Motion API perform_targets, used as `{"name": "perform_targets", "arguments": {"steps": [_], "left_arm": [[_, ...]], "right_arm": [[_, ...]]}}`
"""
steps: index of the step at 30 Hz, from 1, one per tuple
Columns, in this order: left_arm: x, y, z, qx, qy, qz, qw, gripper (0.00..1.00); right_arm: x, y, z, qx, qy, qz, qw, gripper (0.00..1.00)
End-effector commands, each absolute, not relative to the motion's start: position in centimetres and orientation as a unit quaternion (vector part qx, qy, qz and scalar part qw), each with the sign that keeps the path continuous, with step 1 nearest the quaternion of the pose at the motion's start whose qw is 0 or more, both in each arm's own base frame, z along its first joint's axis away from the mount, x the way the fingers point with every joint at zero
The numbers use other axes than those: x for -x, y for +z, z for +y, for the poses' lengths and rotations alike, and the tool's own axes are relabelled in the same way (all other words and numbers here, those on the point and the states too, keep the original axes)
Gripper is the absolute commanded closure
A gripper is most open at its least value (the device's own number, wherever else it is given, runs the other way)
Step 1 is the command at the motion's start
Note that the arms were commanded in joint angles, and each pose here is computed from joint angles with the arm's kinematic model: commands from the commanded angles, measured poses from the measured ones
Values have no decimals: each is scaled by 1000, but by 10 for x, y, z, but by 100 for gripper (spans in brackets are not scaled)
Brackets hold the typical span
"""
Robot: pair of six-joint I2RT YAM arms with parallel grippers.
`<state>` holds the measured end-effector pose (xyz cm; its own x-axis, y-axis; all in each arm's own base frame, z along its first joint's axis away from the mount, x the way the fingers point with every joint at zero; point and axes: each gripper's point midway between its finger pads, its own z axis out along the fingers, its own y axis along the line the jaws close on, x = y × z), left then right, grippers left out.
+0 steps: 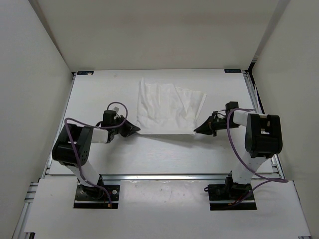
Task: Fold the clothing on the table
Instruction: Flatten the skirt out
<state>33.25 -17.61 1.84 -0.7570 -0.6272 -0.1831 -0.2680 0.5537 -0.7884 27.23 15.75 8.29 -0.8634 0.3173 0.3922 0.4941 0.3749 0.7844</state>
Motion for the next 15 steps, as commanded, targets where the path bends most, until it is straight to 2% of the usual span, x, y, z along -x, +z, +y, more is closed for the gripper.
{"name": "perform_targets", "arguments": {"steps": [1, 5, 10, 13, 15], "left_arm": [[-344, 39, -139, 245, -325, 872, 274, 100], [-349, 61, -124, 256, -350, 856, 282, 100], [-362, 94, -134, 232, -384, 846, 289, 100], [-392, 120, -137, 207, -388, 841, 316, 100], [-426, 146, -137, 191, -394, 831, 342, 100]], "right_arm": [[-286, 98, 144, 238, -508, -827, 46, 100], [-290, 97, 143, 232, -494, -837, 34, 100], [-312, 103, 142, 215, -466, -858, 1, 100], [-345, 118, 137, 199, -459, -864, -46, 100], [-386, 137, 127, 179, -432, -879, -97, 100]]}}
